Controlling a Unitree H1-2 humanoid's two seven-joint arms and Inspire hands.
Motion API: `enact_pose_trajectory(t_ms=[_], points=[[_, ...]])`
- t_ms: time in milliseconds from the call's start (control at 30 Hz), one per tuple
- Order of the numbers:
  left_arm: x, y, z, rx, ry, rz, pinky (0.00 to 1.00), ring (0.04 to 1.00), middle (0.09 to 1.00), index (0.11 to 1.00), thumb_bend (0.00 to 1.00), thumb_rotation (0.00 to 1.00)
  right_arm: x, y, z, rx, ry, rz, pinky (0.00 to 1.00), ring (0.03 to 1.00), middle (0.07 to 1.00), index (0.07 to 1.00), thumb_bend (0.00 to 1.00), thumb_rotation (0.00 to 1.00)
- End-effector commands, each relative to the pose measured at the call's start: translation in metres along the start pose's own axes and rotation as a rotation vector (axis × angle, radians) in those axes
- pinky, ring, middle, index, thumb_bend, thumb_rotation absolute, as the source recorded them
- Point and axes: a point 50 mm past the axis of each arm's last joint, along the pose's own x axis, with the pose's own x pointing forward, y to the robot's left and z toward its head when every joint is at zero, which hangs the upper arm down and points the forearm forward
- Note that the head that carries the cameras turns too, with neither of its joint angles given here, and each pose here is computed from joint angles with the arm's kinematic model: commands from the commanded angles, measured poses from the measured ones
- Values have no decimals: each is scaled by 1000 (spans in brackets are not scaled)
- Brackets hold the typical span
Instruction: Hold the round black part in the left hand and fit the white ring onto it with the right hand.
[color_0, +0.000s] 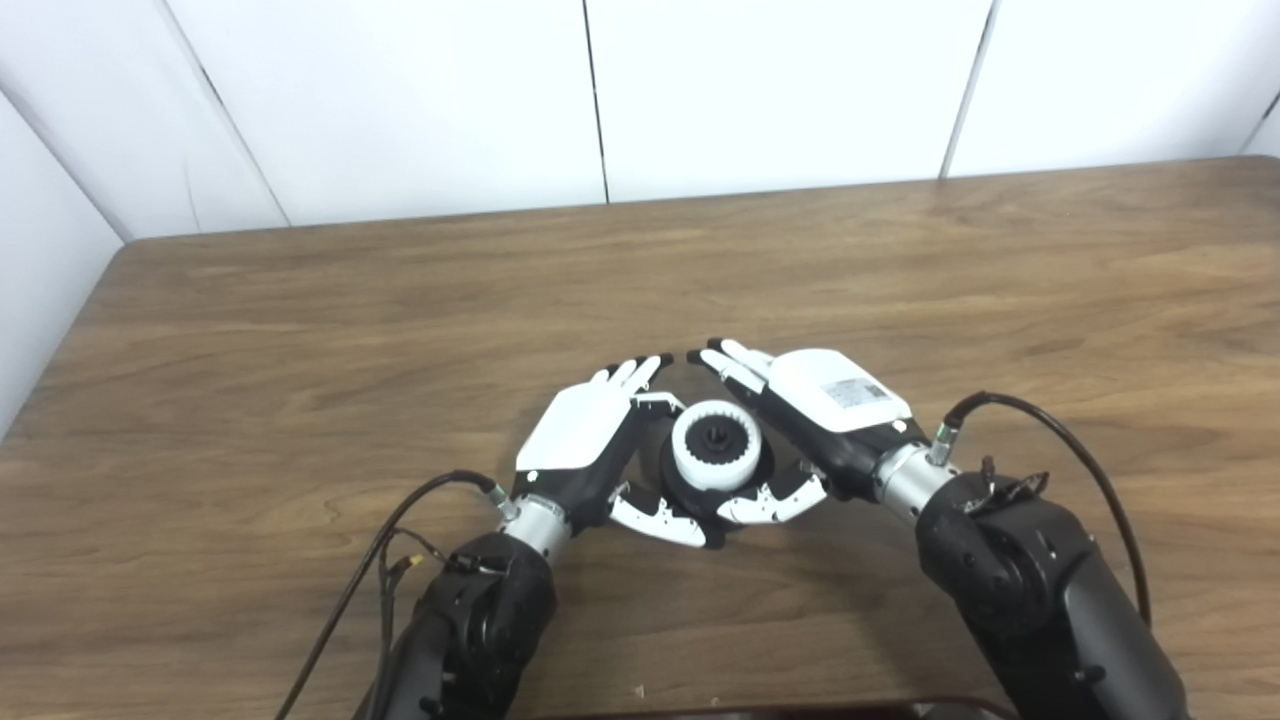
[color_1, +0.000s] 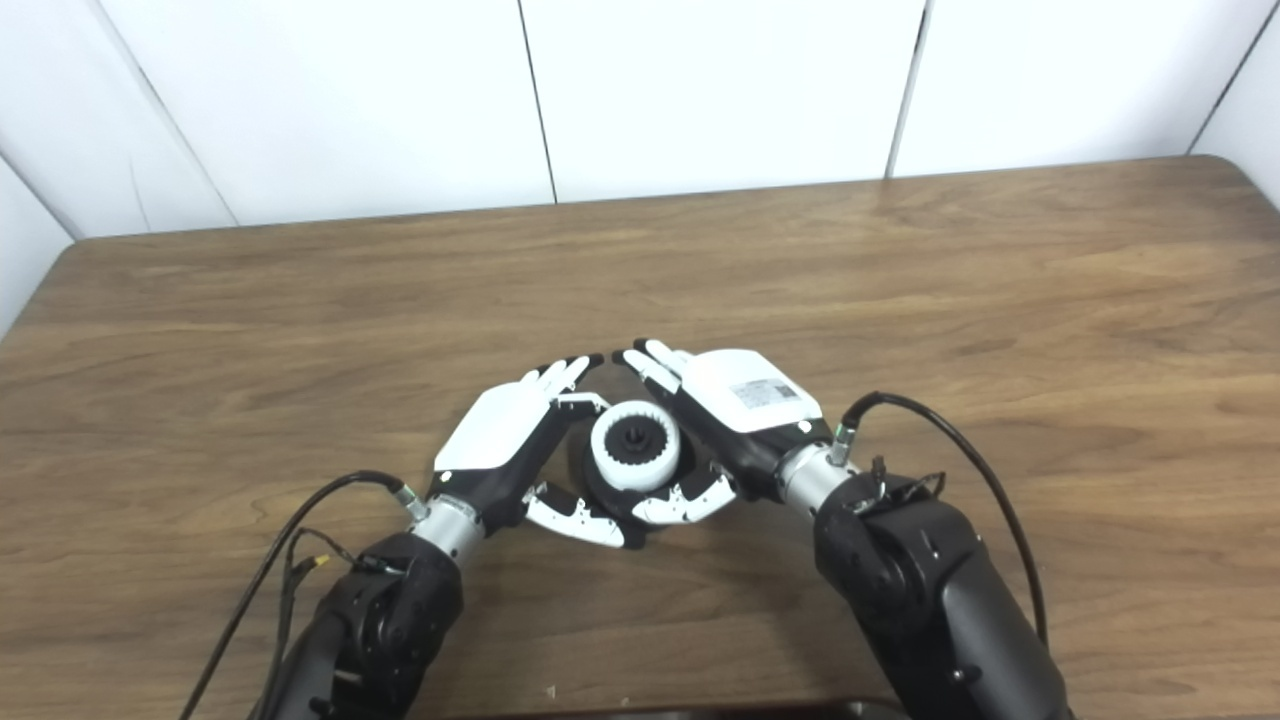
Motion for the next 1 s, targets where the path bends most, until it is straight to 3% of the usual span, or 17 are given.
enact_pose_trajectory(t_ms=[0,433,967], points=[[4,16,9,17,-47,65,1000,1000,1000,617,968,399,-3,-15,-1,-55,-1,5,883,977,1000,1000,1000,488],[5,17,8,23,-48,73,1000,1000,1000,615,971,400,-21,-26,-31,-67,49,59,898,979,1000,1000,1000,445],[5,19,6,17,-46,76,1000,1000,1000,615,965,382,-42,-49,-64,-11,135,73,875,985,1000,1000,1000,423]])
